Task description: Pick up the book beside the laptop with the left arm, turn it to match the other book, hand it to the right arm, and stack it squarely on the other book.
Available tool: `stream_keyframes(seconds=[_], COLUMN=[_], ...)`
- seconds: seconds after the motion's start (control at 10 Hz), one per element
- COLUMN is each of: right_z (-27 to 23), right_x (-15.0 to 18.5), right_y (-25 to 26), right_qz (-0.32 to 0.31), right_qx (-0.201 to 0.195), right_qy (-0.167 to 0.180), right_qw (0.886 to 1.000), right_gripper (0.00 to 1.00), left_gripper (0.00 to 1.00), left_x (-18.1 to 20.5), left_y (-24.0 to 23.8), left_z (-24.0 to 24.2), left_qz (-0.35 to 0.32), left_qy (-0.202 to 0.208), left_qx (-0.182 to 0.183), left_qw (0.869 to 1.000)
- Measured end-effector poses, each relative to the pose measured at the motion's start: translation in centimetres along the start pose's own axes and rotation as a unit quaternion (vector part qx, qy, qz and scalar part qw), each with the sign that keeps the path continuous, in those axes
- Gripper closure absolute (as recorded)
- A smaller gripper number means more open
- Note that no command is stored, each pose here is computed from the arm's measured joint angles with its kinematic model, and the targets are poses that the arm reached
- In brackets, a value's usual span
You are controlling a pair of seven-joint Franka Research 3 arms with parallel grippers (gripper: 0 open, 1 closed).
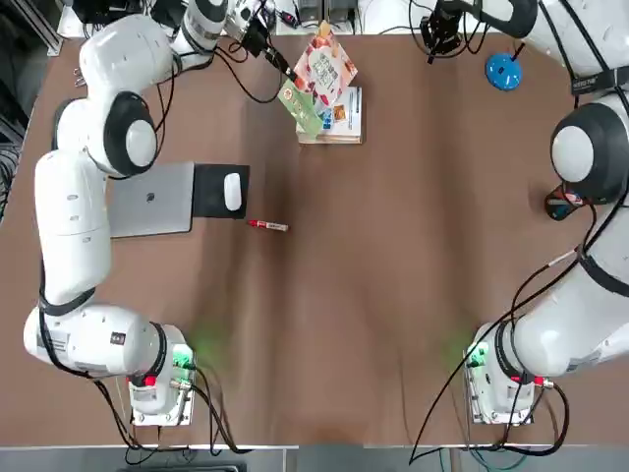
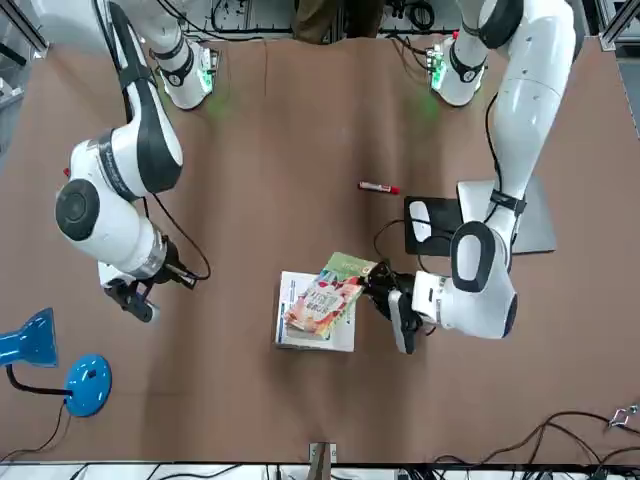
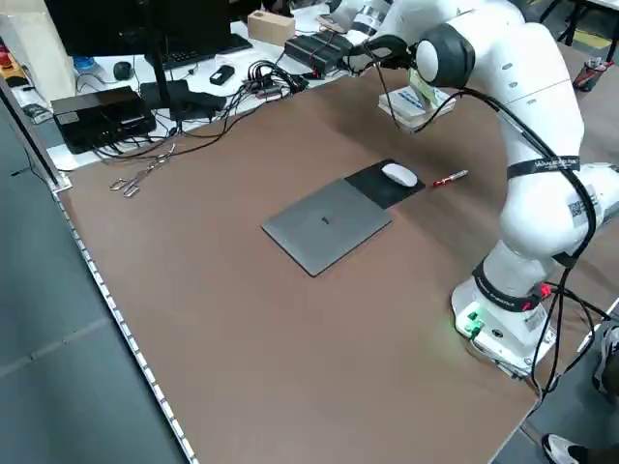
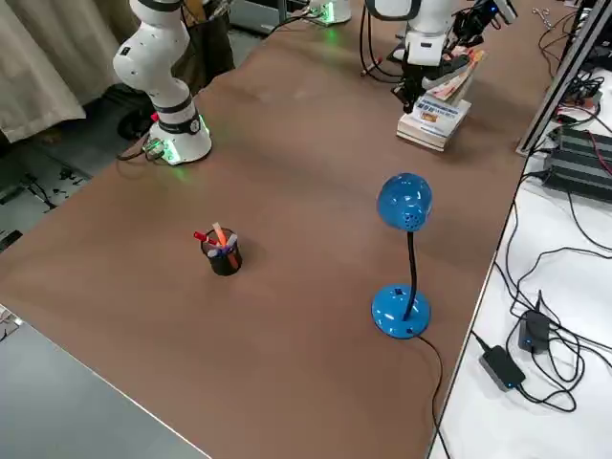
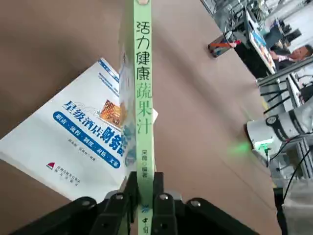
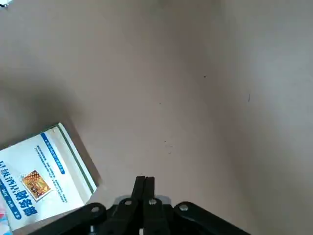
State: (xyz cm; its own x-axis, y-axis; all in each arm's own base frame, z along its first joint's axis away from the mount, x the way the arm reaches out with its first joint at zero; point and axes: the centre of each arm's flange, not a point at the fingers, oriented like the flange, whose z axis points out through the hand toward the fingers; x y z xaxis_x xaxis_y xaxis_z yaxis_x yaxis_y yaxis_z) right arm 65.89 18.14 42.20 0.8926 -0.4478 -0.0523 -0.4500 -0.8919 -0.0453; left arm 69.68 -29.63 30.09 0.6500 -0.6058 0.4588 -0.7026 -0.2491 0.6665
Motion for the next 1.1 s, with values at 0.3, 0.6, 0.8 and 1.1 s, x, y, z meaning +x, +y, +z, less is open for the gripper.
stream_keyframes(seconds=[0.3, 0.6, 0.8, 1.1], right_z=[0.1, 0.2, 0.1, 0.1], right_x=[-0.2, -1.0, -0.8, -0.4], right_y=[-0.3, -1.2, -1.1, -0.6], right_qz=[-0.003, -0.011, -0.01, -0.005], right_qx=[0.001, 0.001, 0.002, 0.001], right_qy=[0.001, 0.002, 0.004, 0.006], right_qw=[1.0, 1.0, 1.0, 1.0], right_gripper=[0.98, 0.98, 0.98, 0.97], left_gripper=[0.85, 0.85, 0.85, 0.85], left_x=[-1.4, -1.0, -0.8, -0.3], left_y=[-2.6, -2.6, -2.5, -2.7], left_z=[0.5, 1.1, 1.9, 2.9], left_qz=[0.022, 0.032, 0.064, 0.102], left_qy=[-0.023, -0.048, -0.07, -0.069], left_qx=[0.021, 0.051, 0.073, 0.097], left_qw=[0.999, 0.997, 0.993, 0.988])
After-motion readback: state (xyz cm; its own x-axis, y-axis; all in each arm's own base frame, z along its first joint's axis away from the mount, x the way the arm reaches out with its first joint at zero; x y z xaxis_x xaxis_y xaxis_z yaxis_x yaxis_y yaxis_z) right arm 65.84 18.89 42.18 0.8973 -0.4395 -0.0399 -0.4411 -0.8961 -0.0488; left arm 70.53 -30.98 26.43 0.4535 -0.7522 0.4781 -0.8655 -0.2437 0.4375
